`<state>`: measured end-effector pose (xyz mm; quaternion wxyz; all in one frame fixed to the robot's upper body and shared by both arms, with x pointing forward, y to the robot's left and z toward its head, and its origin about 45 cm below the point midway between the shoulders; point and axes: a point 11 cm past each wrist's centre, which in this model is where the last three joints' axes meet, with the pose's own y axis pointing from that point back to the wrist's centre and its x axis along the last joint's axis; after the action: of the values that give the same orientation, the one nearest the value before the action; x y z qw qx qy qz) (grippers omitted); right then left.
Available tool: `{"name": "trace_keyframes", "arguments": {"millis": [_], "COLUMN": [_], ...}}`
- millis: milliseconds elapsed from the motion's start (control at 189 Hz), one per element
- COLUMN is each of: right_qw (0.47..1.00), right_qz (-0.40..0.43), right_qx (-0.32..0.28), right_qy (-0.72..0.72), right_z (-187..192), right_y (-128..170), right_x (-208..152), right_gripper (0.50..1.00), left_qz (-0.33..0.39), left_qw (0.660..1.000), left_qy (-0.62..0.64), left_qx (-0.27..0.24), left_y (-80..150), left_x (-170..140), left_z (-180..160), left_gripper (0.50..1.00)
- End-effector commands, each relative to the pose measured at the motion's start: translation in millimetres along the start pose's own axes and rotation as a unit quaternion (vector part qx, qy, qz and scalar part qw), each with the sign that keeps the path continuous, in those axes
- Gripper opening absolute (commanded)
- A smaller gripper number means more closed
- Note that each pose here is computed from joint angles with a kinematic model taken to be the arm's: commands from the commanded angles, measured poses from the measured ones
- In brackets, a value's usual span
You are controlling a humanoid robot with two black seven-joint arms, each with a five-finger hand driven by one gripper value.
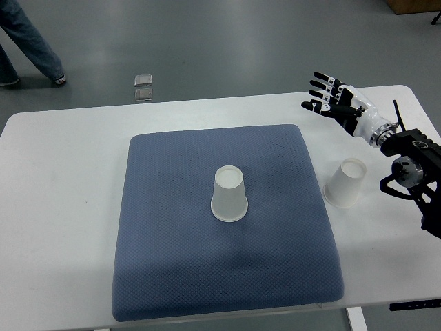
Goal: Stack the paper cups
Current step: 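Lower the right hand around the white paper cup beside the pad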
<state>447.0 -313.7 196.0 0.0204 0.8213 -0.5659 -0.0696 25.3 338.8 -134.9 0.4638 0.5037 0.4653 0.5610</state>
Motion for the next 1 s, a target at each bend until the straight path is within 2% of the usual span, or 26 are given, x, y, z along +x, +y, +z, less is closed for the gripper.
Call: {"name": "trace_keyframes", "arguments": {"millis": [0,254,518,782,994], "right_qw": [0.999,0.978,0.919,0.862,0.833], "right_qz": [-0.024,-0.080,-0.156,-0.218,-0.230], "right_qx": [-0.002,-0.009,-0.021,-0.053,-0.071], "right_qy": [0.044,0.192,0.361,0.454,0.499], "right_z": [-13,-31,-46,-36,-21], "right_y": [11,27,51,66,71], "right_x": [13,20,21,17,19], "right_gripper": [0.928,0.928,0.928,0.928,0.928], "left_qz": [0.000,0.000,0.000,0.000,0.000], "left_qw": [1.000,1.000,1.000,1.000,1.000], "left_qy": [0.000,0.000,0.000,0.000,0.000], "left_qx": [0.000,0.000,-0.001,0.000,0.000], "left_y": [0,0,0,0,0], "left_x": [0,0,0,0,0], "left_z": [0,0,0,0,0], "left_gripper": [1.000,1.000,1.000,1.000,1.000]}}
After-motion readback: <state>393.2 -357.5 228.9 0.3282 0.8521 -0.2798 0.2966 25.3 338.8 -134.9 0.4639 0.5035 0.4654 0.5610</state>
